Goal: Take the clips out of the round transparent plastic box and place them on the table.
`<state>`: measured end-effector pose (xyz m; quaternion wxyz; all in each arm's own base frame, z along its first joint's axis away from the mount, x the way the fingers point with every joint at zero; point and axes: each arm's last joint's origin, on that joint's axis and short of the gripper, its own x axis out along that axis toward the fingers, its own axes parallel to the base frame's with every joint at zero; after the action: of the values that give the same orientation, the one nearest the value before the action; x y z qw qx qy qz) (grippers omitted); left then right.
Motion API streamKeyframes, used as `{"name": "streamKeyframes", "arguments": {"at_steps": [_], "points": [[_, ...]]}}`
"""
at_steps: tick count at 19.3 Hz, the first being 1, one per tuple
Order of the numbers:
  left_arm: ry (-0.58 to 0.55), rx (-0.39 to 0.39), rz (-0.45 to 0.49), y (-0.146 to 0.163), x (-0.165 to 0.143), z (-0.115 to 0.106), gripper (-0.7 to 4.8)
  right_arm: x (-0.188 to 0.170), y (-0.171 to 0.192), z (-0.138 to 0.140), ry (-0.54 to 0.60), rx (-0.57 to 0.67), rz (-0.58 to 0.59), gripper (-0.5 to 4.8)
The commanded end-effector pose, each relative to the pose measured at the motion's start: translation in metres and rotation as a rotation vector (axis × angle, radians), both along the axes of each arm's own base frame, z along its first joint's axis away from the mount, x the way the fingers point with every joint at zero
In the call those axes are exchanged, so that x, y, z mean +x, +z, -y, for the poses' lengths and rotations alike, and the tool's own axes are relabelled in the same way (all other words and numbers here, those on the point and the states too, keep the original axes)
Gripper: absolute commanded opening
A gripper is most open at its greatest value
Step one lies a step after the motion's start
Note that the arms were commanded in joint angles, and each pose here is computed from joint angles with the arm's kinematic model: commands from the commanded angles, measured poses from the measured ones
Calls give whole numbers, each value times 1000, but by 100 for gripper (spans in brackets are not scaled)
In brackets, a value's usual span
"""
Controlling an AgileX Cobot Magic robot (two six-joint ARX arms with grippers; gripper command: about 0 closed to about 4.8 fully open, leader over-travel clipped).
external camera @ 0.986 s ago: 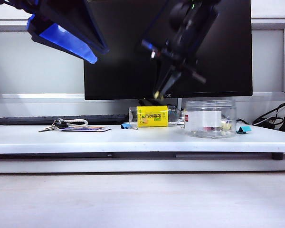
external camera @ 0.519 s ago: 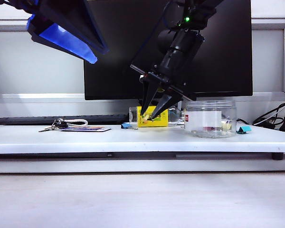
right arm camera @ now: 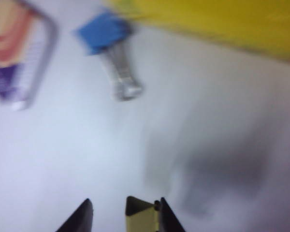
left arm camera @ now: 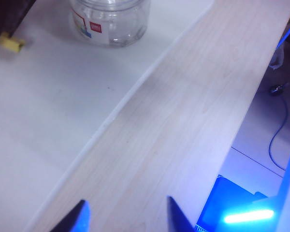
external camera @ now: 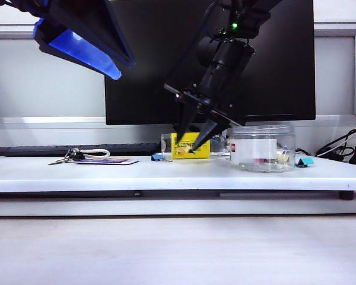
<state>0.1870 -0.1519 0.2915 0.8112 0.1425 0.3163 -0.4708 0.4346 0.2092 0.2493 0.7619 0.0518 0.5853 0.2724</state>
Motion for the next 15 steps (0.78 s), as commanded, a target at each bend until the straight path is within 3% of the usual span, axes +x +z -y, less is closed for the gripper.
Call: {"name": "streamKeyframes", "arguments": {"at_steps": [1,7,15], "points": [[-2,-5,3,1,0,0,214,-1,2,2,-10,-65,28,179],[-3,-3,0,1,0,0,214,-5,0,6,-8,-175,22,165],[-5,-3,-3,1,-1,0,214,-4,3,5,1,-153,49,171]]}}
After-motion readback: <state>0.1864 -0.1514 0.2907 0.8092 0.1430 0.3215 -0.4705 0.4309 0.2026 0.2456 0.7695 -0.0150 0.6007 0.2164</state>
